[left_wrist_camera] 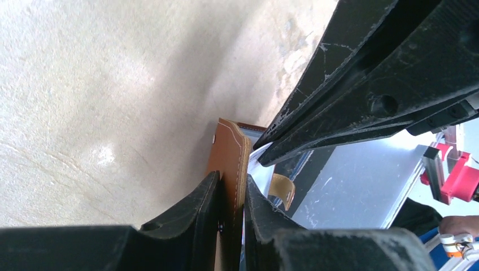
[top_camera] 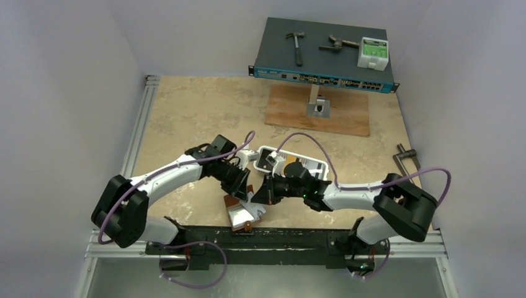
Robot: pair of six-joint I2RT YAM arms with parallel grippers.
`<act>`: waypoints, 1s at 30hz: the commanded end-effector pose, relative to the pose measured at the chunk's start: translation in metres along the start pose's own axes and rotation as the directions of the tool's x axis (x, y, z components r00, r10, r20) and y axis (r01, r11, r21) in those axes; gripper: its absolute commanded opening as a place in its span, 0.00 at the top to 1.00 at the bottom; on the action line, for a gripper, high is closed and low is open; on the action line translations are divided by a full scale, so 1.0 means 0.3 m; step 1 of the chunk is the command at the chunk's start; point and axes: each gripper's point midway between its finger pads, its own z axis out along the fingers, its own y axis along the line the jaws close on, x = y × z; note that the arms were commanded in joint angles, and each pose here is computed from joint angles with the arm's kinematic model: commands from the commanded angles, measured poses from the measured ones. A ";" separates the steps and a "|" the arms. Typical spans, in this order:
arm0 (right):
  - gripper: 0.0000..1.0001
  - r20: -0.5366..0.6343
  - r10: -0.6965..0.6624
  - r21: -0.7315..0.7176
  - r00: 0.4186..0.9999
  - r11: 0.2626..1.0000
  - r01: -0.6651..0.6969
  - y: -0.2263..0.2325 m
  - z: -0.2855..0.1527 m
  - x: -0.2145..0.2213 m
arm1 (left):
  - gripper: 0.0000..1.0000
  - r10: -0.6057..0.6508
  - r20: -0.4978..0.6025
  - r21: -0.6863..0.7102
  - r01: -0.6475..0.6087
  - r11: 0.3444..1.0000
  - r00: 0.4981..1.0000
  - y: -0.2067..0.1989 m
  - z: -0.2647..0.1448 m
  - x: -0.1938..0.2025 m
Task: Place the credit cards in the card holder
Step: Open the card holder at the center of the board.
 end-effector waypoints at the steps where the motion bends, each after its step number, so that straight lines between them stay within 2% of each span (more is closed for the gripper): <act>1: 1.00 0.061 -0.039 0.099 0.997 0.995 0.033 -0.024 -0.074 -0.050 | 1.00 0.013 0.029 -0.028 -0.013 1.000 0.999 -0.002 -0.043 -0.065; 7: 1.00 0.228 -0.108 0.184 0.968 0.981 0.066 0.026 -0.231 -0.209 | 1.00 -0.134 0.131 0.004 0.135 0.991 0.982 -0.011 -0.150 -0.187; 10: 1.00 0.282 -0.154 0.237 0.947 0.968 0.087 0.044 -0.304 -0.270 | 1.00 -0.113 0.186 -0.009 0.117 0.993 0.976 -0.045 -0.213 -0.240; 17: 1.00 0.301 -0.192 0.254 0.934 0.960 0.115 0.103 -0.378 -0.320 | 1.00 -0.060 0.259 -0.017 0.067 0.998 0.964 -0.097 -0.289 -0.282; 21: 1.00 0.350 -0.159 0.182 0.923 0.978 0.099 0.167 -0.389 -0.349 | 1.00 -0.075 0.317 -0.026 0.088 0.996 0.945 -0.109 -0.336 -0.304; 25: 1.00 0.348 -0.091 0.026 0.933 0.996 0.088 0.248 -0.392 -0.318 | 1.00 -0.150 0.402 0.049 0.143 0.989 0.903 -0.143 -0.409 -0.349; 30: 1.00 0.354 -0.076 -0.138 0.932 0.982 0.133 0.341 -0.435 -0.280 | 1.00 -0.298 0.422 0.229 0.217 0.949 0.856 -0.157 -0.462 -0.392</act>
